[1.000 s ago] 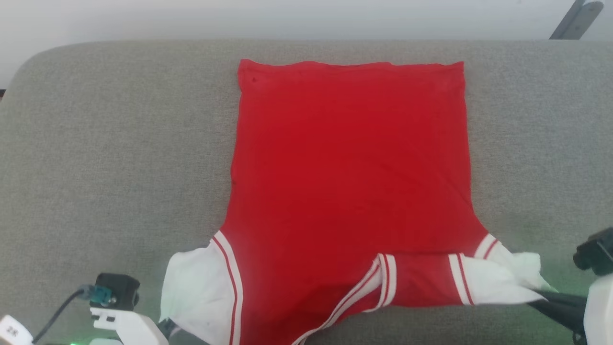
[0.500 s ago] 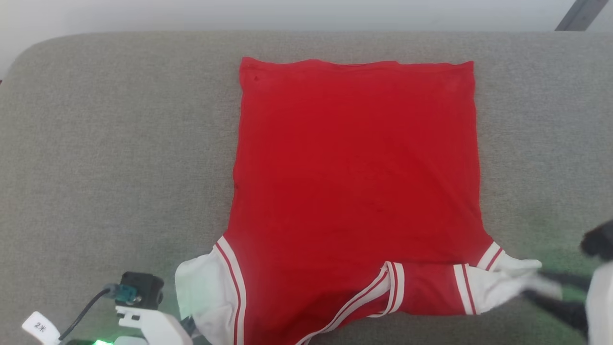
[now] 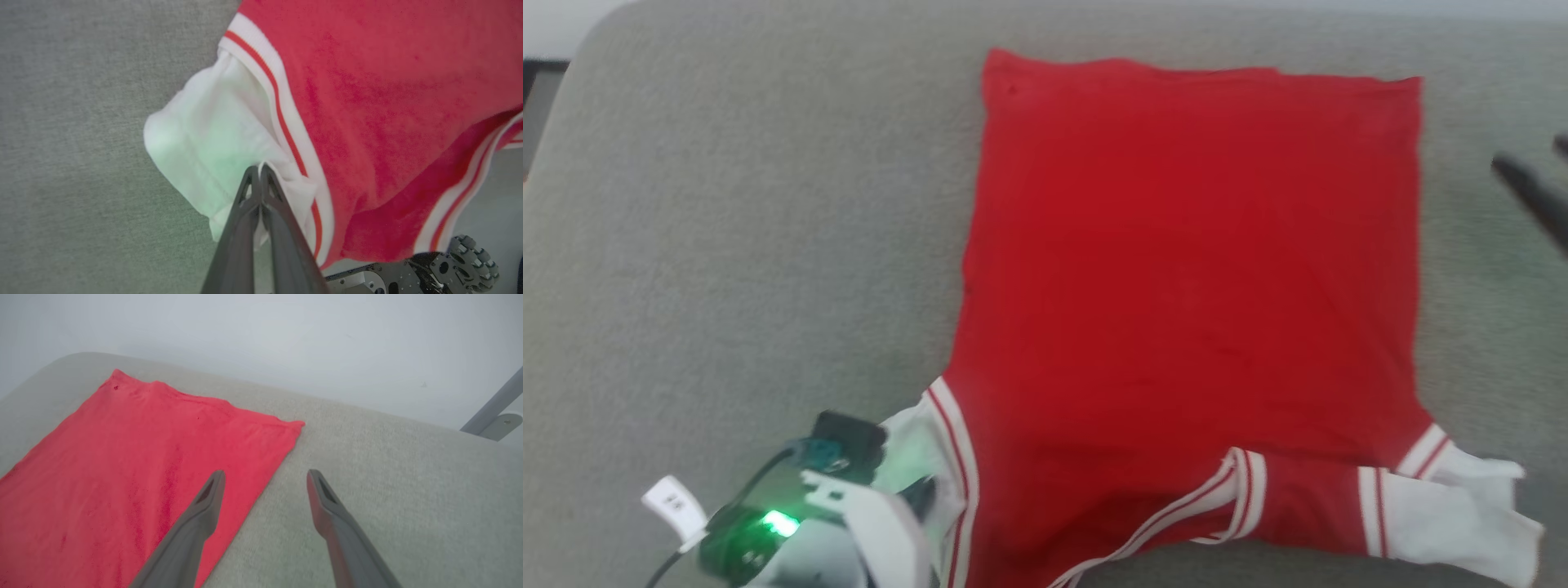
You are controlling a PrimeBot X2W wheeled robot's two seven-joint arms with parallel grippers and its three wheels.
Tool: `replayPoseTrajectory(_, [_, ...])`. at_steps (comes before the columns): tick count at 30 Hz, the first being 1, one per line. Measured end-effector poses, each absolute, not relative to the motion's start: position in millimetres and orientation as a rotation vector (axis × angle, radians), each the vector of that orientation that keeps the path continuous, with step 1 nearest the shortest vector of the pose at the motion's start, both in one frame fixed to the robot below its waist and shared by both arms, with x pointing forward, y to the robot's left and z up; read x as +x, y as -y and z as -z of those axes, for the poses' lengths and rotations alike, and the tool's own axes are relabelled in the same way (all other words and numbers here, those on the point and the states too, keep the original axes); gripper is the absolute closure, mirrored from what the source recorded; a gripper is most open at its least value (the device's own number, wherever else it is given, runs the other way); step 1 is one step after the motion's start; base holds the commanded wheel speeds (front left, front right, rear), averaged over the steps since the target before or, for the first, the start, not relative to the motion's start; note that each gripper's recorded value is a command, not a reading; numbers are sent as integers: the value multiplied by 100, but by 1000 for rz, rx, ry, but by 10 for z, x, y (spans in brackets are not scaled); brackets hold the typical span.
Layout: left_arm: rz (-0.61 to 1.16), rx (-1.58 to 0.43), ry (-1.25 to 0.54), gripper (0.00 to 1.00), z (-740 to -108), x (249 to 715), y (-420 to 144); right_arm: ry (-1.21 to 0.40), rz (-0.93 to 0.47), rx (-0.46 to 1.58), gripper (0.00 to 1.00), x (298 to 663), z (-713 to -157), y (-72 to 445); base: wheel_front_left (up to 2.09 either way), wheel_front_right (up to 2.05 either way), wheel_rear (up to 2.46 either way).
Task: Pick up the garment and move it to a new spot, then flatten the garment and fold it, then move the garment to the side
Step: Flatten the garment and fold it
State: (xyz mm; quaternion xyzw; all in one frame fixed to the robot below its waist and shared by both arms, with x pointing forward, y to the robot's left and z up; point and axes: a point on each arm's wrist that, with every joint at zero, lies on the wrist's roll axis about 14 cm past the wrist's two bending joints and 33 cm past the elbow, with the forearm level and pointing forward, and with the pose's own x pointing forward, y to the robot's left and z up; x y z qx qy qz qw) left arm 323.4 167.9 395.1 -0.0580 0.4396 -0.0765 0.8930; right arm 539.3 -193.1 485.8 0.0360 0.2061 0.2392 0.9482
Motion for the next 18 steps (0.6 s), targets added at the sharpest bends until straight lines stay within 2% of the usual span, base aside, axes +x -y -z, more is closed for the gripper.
replayPoseTrajectory(5, [170,-115,-904,100,-3923,3318,-1603,-456,-458,66,0,5837,-4695,1765,0,0,0])
replayPoseTrajectory(9, [173,-120,-905,100,-3888,3368,-1560,-562,-435,26,0,6078,-4428,1680,0,0,0])
replayPoseTrajectory(18, [142,-152,-922,100,-3756,3392,-1562,-922,-372,19,0,6231,-3713,1580,0,0,0])
